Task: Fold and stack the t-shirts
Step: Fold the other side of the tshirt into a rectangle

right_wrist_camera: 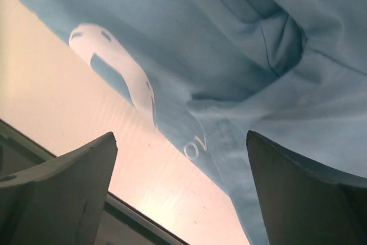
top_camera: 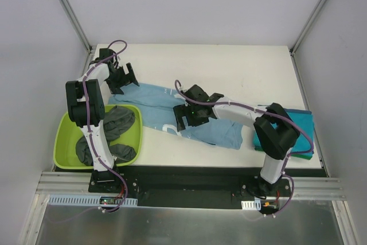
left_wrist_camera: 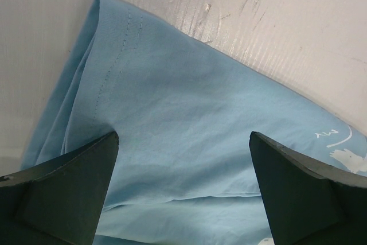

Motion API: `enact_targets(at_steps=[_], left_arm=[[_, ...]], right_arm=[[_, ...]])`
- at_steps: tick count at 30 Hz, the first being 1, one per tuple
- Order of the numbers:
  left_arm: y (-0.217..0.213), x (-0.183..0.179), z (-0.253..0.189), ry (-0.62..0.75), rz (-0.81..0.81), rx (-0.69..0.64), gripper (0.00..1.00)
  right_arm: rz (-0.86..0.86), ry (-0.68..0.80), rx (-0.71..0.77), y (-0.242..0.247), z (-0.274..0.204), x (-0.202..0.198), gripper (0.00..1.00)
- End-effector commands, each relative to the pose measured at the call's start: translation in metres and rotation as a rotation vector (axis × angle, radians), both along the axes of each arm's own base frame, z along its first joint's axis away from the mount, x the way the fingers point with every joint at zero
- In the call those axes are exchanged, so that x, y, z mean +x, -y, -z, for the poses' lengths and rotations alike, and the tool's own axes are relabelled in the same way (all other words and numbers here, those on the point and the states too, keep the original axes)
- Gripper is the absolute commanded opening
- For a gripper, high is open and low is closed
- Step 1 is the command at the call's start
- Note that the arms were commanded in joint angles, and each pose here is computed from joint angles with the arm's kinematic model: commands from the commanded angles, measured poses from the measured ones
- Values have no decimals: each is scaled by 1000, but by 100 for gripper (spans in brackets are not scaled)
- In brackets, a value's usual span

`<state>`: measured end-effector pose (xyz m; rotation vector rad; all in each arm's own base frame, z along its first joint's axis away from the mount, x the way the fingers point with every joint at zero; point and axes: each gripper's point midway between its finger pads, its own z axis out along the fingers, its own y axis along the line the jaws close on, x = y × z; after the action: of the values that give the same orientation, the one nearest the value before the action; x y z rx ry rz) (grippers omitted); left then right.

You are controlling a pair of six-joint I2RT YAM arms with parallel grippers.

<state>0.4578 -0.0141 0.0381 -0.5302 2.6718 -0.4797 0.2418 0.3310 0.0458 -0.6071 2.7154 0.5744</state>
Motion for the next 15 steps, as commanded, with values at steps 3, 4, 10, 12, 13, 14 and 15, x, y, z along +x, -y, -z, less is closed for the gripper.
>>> enact_targets(at_steps=[3,4,10,12,13,14,15], left_arm=[[-15,-11,28,-83,-32,34,99],[-15,-11,27,-82,-33,35,99],[-14,-11,27,-83,-36,28,99],[-14,-11,28,-85,-35,26,99],[-14,-11,29,-87,-36,27,99],[-14,-11,28,-85,-35,26,99],[-14,-11,28,-85,-35,26,99]], right_arm=[[36,45,75,32,-44,-19,96],[73,36,45,46,-39,-24,96],[387,35,0,121,-28,-18,96],[467,12,30,135,-23,-7,96],[481,8,55,138,-23,-1,97],[479,9,87,137,-22,6,97],[471,12,104,136,-20,14,96]])
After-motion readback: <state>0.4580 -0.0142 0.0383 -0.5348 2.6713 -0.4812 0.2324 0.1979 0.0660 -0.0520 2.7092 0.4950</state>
